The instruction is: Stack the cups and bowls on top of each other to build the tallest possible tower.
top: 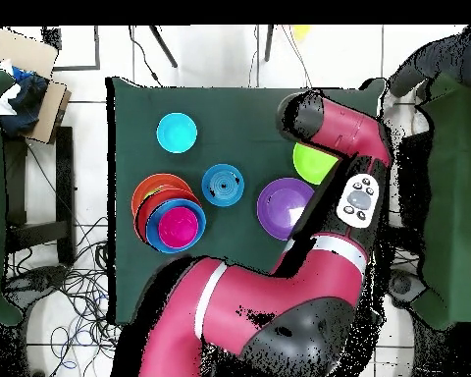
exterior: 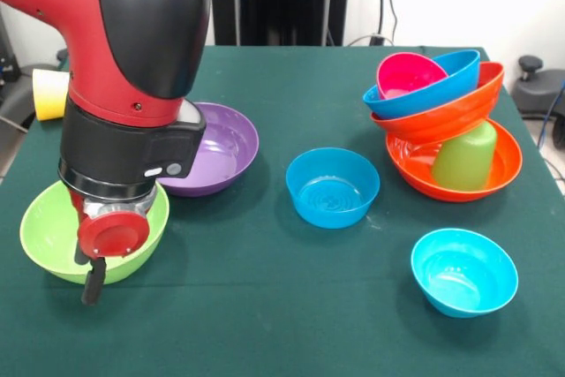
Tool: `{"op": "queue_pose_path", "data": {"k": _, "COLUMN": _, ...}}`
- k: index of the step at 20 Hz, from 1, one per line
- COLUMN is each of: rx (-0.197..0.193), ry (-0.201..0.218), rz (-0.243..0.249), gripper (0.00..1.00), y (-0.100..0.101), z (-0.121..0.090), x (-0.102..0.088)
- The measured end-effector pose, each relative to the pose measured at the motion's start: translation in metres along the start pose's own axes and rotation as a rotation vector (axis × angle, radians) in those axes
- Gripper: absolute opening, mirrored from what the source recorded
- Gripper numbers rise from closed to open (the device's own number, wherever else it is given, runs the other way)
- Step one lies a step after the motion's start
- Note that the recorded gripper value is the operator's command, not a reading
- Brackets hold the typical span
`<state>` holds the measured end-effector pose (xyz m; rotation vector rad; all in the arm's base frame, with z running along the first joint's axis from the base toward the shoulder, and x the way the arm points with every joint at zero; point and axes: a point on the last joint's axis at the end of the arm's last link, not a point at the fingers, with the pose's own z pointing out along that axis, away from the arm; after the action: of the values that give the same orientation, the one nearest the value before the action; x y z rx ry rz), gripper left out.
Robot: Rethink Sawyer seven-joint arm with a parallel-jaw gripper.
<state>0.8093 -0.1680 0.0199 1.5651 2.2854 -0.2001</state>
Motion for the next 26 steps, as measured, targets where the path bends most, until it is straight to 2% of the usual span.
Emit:
{"op": "queue_pose_path", "data": {"k": 17, "rx": -0.003, "ry": 0.002, "rz": 0.004, "gripper": 1.00, "y": -0.003, "z": 0.005, "x": 0.003}}
{"op": "queue_pose_path", "data": {"k": 22, "rx": -0.011, "ry": 0.016, "rz": 0.020, "gripper": 1.00, "y": -0.007, "z": 0.018, "x": 0.009}}
{"op": "queue_pose_path", "data": {"k": 26, "rx": -0.033, "ry": 0.016, "rz": 0.040, "gripper": 1.00, "y": -0.007, "z": 0.031, "x": 0.014}}
